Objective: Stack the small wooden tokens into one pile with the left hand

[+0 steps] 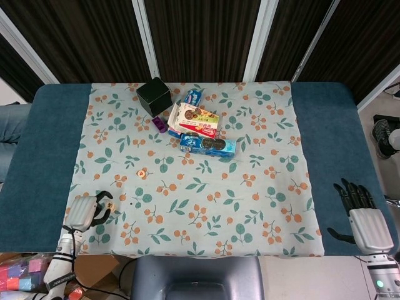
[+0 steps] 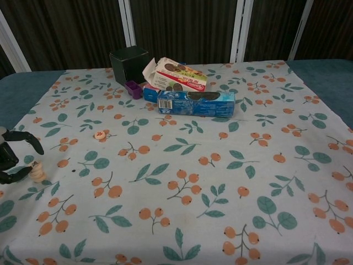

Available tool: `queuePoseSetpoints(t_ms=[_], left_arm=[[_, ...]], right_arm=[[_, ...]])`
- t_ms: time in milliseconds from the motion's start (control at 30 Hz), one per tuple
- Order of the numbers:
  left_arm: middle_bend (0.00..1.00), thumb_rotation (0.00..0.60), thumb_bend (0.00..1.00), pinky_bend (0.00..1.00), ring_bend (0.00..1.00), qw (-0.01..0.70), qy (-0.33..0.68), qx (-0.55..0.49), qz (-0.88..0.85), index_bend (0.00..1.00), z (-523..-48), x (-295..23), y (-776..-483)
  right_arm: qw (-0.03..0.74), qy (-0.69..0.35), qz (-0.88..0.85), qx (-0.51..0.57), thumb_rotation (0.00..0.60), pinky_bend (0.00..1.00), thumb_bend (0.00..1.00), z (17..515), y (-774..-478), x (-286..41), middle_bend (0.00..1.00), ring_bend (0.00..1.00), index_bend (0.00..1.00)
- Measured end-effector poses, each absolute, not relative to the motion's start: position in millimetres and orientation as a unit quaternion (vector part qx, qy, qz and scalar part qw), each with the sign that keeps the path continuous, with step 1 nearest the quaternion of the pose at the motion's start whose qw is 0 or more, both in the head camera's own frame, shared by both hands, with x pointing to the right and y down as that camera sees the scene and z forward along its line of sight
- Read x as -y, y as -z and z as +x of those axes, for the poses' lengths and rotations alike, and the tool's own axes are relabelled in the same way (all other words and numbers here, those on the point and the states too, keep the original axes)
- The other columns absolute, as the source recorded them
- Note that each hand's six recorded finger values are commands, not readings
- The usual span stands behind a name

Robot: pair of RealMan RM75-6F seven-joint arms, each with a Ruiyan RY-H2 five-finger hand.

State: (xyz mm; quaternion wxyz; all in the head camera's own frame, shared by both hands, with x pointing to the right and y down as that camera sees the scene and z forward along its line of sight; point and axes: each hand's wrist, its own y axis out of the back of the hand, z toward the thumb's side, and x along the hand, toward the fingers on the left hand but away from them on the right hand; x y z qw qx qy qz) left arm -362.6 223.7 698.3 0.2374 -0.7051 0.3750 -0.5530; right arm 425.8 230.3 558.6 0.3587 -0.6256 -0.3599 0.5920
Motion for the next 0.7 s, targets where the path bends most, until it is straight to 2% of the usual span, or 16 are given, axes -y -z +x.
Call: queuePoseSetpoints(t_ms=[200,367,533,700], left_arm=[[1.00,0.600,0.41,1.00,1.00,0.242,0.533,-0.393,-0.709,0.38,-355.7,-213.8,-689.4],[1.00,0.600,0.41,1.00,1.00,0.247,0.495,-0.430,-0.714,0.38,-324.2,-168.9,-681.6],[1.00,0.600,0.41,1.00,1.00,0.237,0.508,-0.430,-0.707,0.38,-301.1,-136.9,-699.2],[1.00,0.600,0.41,1.00,1.00,0.225,0.535,-0.415,-0.700,0.38,-286.3,-121.7,-724.6]], right_arm=[[0.359,-0.591,-0.627,0.358,0.600,0.00,0.15,424.7,-559.0,-231.0,0.00,0.00,0.00],[0.359,-0.592,-0.628,0.356,0.600,0.00,0.15,424.5,-559.6,-230.8,0.00,0.00,0.00],[0.357,-0.592,-0.625,0.362,0.600,0.00,0.15,427.2,-558.1,-229.2,0.00,0.00,0.00],[0.356,-0.592,-0.623,0.367,0.600,0.00,0.15,430.1,-556.6,-227.1,0.00,0.00,0.00]])
